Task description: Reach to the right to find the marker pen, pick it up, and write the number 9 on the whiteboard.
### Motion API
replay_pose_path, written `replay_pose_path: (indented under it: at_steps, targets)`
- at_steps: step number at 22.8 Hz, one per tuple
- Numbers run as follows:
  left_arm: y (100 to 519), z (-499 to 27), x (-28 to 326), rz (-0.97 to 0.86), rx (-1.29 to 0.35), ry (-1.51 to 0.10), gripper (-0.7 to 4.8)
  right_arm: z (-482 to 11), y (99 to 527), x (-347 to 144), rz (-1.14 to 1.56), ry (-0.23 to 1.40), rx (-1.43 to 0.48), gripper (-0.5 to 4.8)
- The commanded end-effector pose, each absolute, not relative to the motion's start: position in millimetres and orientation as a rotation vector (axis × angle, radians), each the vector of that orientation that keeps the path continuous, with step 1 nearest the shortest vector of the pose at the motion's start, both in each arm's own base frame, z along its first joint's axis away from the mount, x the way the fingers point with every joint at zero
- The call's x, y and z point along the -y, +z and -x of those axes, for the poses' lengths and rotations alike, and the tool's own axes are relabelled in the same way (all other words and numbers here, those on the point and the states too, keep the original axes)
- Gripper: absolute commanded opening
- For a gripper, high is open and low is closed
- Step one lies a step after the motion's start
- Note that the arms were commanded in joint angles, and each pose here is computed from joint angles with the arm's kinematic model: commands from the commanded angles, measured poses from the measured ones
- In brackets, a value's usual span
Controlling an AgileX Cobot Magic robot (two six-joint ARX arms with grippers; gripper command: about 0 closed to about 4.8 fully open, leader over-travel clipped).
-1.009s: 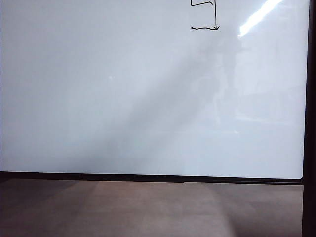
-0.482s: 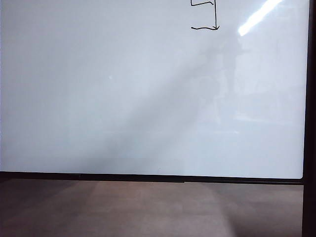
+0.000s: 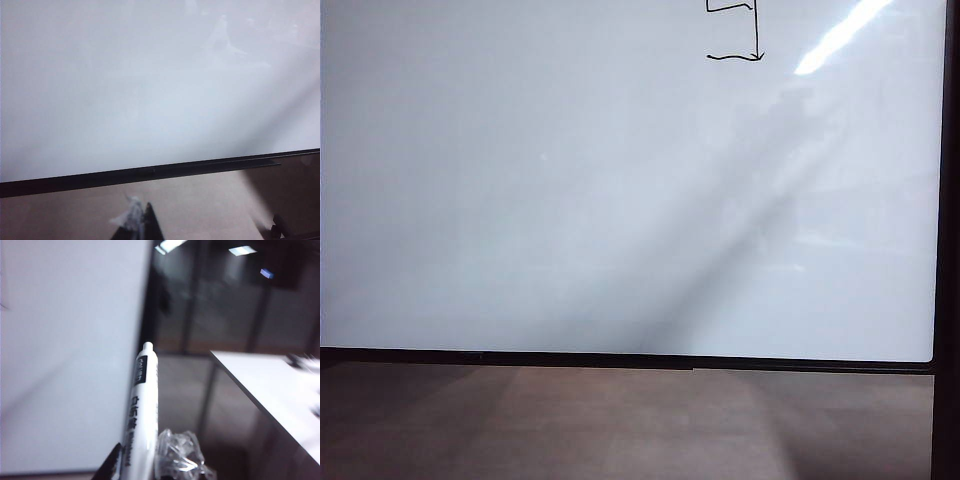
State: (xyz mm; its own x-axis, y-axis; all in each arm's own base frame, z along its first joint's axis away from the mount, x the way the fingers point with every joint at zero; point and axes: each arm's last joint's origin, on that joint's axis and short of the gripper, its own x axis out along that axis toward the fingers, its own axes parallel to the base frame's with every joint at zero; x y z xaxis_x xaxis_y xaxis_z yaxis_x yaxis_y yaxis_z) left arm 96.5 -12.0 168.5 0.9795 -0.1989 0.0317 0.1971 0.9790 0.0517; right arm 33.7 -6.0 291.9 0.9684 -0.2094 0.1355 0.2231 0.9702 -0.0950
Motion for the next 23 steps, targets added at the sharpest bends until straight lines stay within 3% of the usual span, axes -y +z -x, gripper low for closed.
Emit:
replay_pose_path:
  at_steps: [1,9,23]
  targets:
    - [170,-96,12,-0.045,0.049,-0.2,-0.05,-51,272,9,0.102,-0.244,0.138,0.04]
    - [170,-96,12,-0.045,0.049,-0.2,-0.05,-79,226,16,0.017,-0.265,0.163,0.04]
    - [170,-96,12,-0.045,0.048,-0.2,-0.05,-94,187,8,-0.032,-0.111,0.168,0.04]
